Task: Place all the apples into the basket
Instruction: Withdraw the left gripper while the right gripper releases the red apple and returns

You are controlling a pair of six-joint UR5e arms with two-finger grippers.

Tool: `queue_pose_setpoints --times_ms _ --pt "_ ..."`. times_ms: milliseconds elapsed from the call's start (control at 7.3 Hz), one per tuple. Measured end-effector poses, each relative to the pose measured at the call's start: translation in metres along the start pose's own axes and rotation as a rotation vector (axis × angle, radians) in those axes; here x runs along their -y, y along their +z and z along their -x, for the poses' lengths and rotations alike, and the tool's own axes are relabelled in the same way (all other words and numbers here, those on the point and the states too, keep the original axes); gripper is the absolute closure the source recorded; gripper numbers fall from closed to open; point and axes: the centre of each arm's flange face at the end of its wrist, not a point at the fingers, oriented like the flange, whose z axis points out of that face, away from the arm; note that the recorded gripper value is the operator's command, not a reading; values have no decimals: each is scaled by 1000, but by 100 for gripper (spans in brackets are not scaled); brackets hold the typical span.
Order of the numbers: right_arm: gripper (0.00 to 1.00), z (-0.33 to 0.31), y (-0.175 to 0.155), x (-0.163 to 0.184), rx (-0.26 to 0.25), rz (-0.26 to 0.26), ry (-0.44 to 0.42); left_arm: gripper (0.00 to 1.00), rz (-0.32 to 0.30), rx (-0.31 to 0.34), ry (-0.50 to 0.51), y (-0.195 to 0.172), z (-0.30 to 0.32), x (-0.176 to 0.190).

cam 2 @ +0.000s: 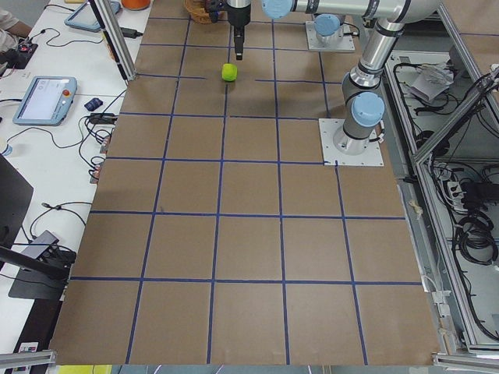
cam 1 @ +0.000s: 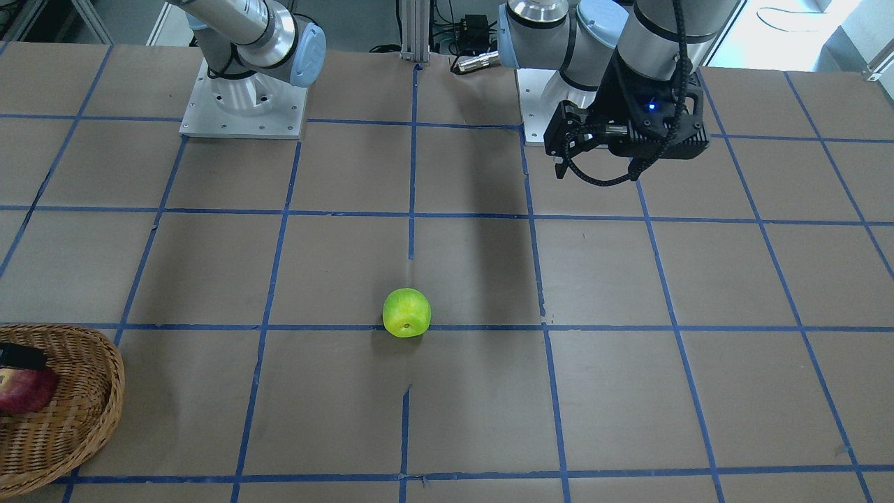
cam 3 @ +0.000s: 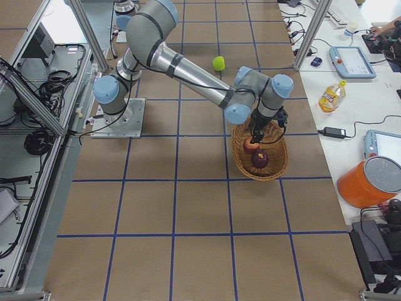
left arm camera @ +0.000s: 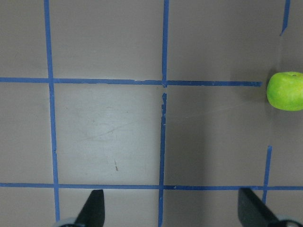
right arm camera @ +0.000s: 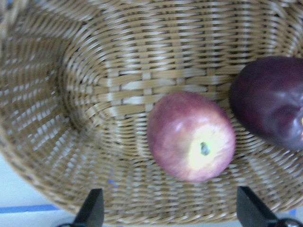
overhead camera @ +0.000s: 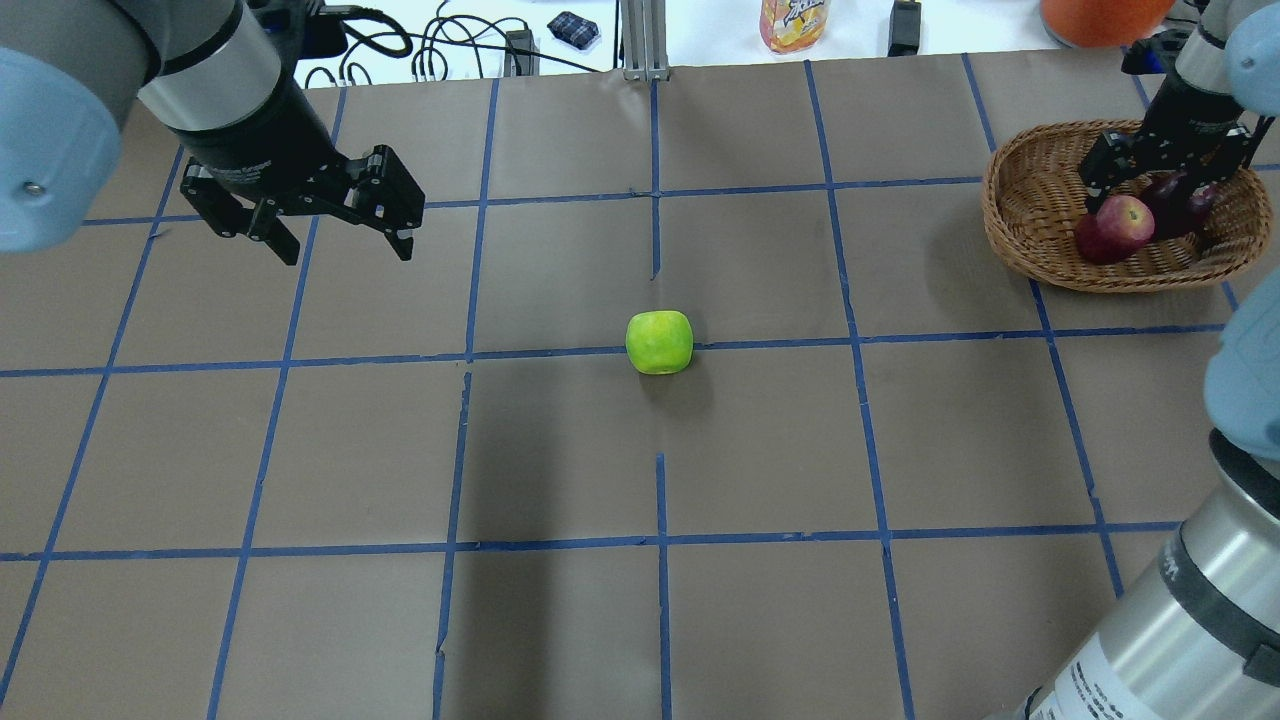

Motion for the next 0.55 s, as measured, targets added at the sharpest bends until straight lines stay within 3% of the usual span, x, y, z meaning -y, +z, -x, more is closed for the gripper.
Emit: queue_pose_setpoints --times_ms 274,548 --pt "0 82 -37 -16 73 3 3 0 -20 -5 15 -3 -6 1" --pt "0 199 -52 -29 63 7 -27 0 -32 -8 15 -3 -7 2"
